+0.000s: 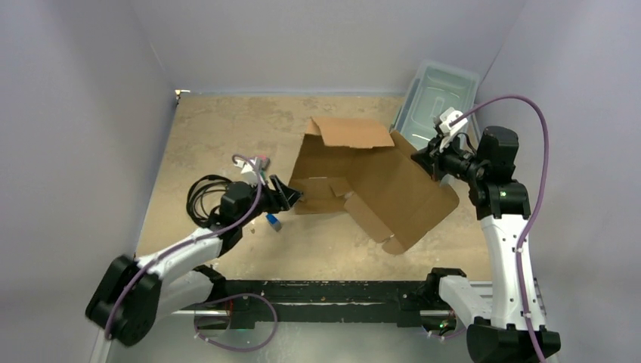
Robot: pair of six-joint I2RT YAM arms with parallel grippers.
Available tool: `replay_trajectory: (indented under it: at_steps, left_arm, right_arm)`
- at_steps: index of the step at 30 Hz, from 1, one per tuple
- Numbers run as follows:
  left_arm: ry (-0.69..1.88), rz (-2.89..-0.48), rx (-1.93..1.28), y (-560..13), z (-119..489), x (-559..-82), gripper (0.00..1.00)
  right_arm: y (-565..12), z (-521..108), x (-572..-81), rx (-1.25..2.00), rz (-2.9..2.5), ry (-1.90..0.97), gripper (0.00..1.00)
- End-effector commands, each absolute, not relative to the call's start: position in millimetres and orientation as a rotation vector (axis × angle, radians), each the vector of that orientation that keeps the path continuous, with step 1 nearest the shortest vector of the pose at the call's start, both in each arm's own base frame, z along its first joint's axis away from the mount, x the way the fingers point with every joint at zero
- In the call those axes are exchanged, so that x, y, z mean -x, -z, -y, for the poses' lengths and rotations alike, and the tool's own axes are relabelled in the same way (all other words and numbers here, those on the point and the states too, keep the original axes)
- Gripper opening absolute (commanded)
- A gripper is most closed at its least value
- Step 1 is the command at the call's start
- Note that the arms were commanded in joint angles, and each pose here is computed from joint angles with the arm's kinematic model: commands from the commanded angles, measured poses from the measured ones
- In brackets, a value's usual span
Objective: Fold the paper box
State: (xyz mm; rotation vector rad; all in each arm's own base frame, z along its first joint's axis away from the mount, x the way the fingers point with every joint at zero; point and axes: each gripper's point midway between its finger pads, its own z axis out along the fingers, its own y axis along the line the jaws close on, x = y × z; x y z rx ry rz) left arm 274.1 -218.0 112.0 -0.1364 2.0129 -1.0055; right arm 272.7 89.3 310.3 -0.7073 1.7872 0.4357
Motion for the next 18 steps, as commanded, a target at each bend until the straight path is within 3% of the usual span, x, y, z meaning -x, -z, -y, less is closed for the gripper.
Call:
replay_trajectory:
  at_steps: [1,4,18]
  left_arm:
    - [0.87,-2.004,0.075,-141.9,192.7,-260.6,0.66]
    - [0.844,-1.949,0.097,-164.1,178.9,-251.4,0.72]
    - [0.856,-1.992,0.026,-192.3,175.9,-229.2,0.74]
  right_arm:
    - [-308.3,-87.9,-274.4,0.718,-1.778,-0.418,0.0]
    - [-308.7,-88.5,-275.6,0.723,-1.774,-0.421,0.0]
    - [-350.5,-81.2,-276.2,0.702,-1.674,-0.318,0.0]
